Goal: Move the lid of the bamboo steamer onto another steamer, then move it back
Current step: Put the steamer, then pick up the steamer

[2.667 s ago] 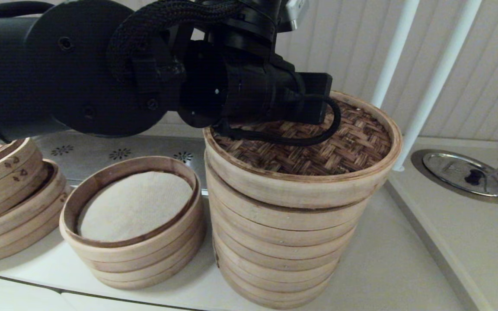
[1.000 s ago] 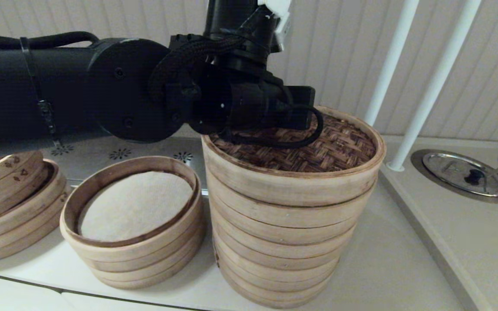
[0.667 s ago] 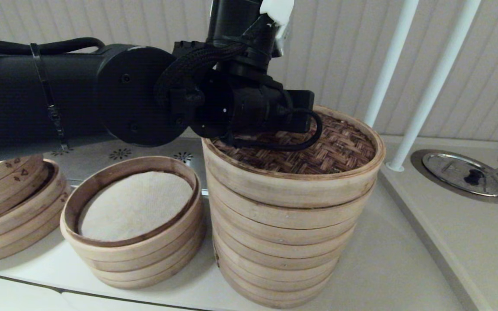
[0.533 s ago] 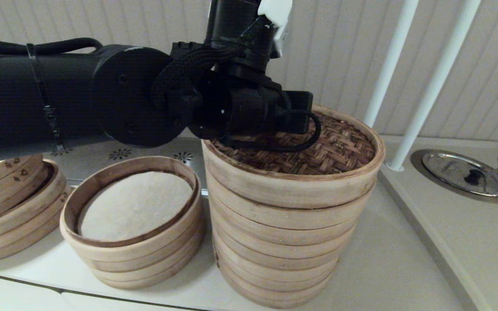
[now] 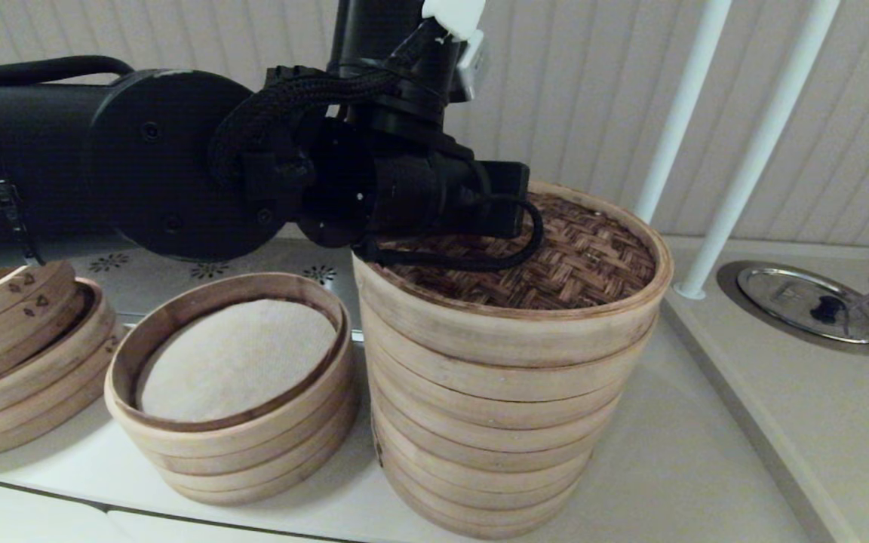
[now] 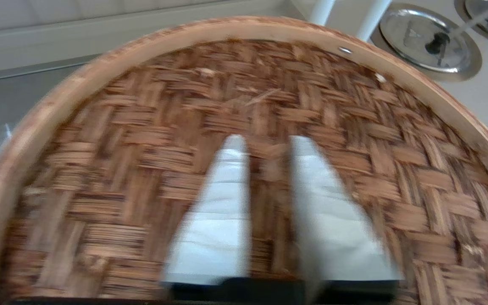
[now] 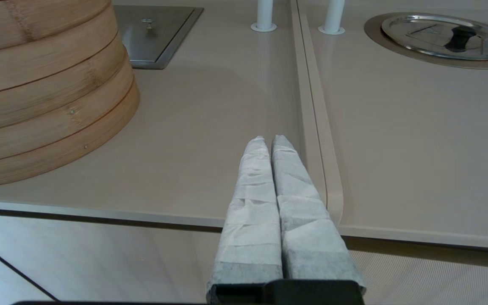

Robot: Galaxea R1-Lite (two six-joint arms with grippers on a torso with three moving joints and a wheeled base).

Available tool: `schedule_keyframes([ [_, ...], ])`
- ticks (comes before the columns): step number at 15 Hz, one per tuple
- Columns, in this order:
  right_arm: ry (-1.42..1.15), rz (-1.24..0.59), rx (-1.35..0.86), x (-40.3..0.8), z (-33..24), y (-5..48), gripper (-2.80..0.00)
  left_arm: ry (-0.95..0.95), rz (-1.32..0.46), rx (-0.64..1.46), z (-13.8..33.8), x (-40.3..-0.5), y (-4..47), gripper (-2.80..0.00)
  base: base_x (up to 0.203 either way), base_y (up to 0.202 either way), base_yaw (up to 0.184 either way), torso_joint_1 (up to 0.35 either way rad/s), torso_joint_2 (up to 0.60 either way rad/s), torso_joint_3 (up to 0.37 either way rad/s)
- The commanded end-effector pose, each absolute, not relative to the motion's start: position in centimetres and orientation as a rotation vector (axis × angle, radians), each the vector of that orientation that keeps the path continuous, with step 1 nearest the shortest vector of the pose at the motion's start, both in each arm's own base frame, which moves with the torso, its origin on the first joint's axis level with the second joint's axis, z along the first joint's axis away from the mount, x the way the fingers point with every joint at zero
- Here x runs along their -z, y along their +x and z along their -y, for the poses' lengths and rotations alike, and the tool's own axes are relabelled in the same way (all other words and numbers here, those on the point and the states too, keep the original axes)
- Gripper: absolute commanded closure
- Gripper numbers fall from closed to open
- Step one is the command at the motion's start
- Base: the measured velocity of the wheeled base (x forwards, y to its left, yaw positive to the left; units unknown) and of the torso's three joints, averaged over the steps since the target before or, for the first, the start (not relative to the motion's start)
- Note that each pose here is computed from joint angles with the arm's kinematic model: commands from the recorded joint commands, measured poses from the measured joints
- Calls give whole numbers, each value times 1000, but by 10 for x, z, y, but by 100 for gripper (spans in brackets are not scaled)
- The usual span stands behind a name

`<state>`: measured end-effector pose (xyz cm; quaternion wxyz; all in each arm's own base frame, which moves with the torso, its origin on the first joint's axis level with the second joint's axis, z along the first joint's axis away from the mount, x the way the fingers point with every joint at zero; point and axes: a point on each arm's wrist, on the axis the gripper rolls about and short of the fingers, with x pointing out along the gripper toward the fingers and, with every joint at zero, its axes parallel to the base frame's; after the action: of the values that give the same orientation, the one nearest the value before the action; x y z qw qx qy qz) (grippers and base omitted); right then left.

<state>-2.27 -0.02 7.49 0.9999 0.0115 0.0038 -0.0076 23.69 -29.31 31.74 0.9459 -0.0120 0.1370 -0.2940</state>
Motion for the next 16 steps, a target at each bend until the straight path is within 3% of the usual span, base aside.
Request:
schedule_keyframes([
  [1,23,-9,15,-74,0,-23,0,-31,-268,597,291,-321,235,-280,0,0,0,0,0,0],
  [10,23,-9,15,-74,0,-23,0,-88,-179,618,262,-360,209,-280,0,0,0,0,0,0],
  [15,23,-9,15,-74,0,-23,0,-107,-113,599,215,-387,170,-280,0,0,0,0,0,0],
  [16,23,-9,16,-74,0,-23,0,-109,-103,580,202,-389,161,0,0,0,0,0,0,0],
])
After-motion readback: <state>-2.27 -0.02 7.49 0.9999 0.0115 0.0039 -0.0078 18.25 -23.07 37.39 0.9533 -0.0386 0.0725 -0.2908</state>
